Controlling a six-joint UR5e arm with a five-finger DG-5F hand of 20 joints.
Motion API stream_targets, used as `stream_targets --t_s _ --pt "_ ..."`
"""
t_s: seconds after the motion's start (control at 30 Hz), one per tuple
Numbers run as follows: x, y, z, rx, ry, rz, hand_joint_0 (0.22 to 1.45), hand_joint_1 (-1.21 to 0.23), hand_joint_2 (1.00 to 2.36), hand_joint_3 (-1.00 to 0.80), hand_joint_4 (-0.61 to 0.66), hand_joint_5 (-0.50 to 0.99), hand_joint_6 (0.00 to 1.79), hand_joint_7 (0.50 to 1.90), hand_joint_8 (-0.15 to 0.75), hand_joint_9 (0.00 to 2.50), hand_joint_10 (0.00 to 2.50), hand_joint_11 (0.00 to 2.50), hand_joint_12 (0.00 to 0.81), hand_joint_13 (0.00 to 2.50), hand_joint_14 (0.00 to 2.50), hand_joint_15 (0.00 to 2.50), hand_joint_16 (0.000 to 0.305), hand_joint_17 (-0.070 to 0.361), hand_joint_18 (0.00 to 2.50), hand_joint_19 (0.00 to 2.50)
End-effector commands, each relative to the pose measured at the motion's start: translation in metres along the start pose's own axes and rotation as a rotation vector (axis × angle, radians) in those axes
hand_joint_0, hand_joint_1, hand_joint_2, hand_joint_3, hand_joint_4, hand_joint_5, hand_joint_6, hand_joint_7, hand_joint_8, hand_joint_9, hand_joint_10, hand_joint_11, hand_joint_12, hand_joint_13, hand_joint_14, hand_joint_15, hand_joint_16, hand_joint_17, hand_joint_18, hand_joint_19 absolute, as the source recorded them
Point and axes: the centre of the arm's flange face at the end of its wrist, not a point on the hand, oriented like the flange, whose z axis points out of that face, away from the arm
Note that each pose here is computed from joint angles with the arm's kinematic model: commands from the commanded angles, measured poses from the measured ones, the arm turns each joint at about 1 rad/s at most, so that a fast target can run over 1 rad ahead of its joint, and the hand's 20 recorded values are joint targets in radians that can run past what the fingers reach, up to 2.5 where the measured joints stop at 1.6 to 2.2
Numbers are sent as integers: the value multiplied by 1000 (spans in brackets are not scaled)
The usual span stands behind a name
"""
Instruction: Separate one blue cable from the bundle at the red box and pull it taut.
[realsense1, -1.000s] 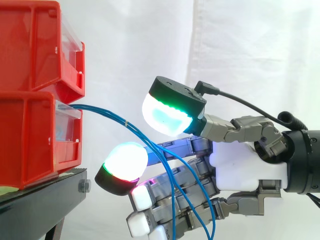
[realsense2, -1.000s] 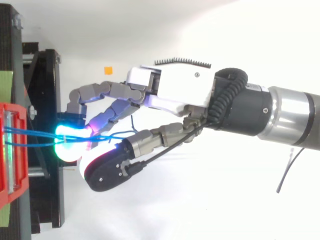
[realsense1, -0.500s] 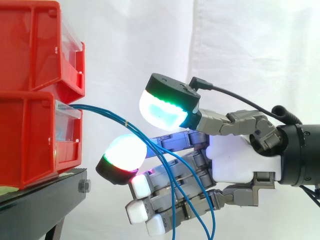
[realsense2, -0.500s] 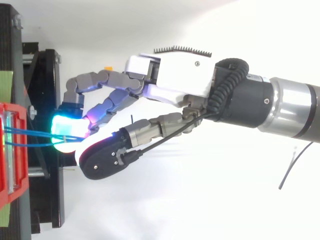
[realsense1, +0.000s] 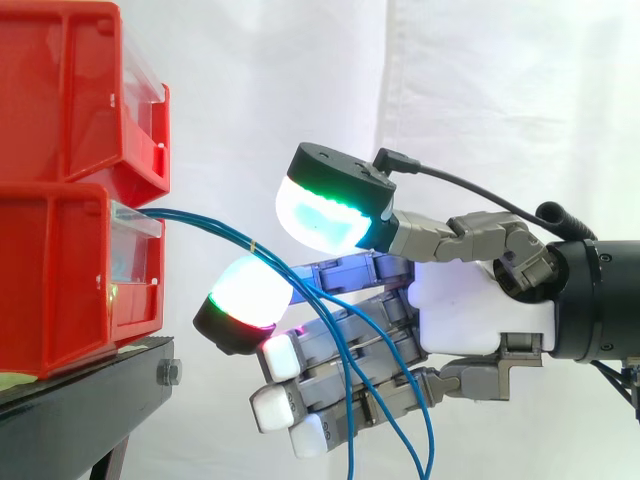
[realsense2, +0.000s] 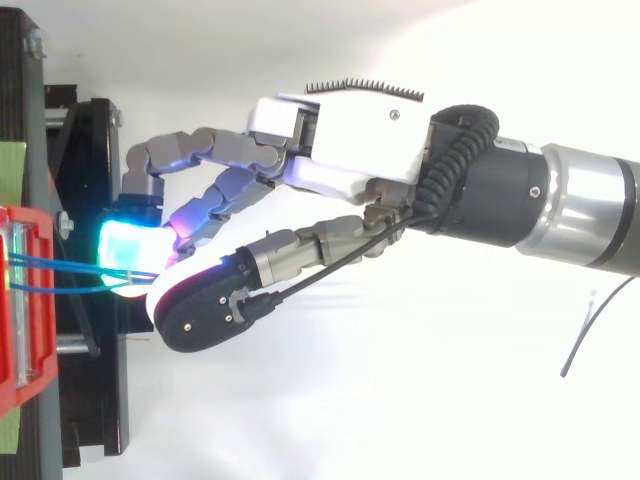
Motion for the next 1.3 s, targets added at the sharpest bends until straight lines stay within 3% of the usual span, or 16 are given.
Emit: stream_targets --t_s 0.0,0.57,0.67,0.93,1.17,1.27 --pt "0 0 0 1 0 -1 621 -671 1007 -409 148 -138 525 1285 296 832 21 827 371 792 22 595 43 96 568 646" --pt "7 2 0 -3 14 0 609 -681 1006 -420 146 -142 541 1268 295 829 21 818 375 793 24 603 43 97 569 644" --pt "5 1 0 -2 12 2 634 -672 1010 -371 134 -165 663 1123 294 833 21 825 372 800 22 601 43 96 574 645" --pt "7 1 0 -3 14 0 636 -688 1014 -316 128 -187 733 1038 295 826 22 834 371 802 22 606 43 97 580 643" --pt "8 1 0 -5 15 1 571 -668 1000 -500 145 -186 722 1018 297 827 19 851 376 804 23 611 45 100 583 656" --pt "8 1 1 -6 15 3 549 -656 1000 -500 149 -184 716 1022 301 832 21 842 382 807 24 610 46 103 590 652"
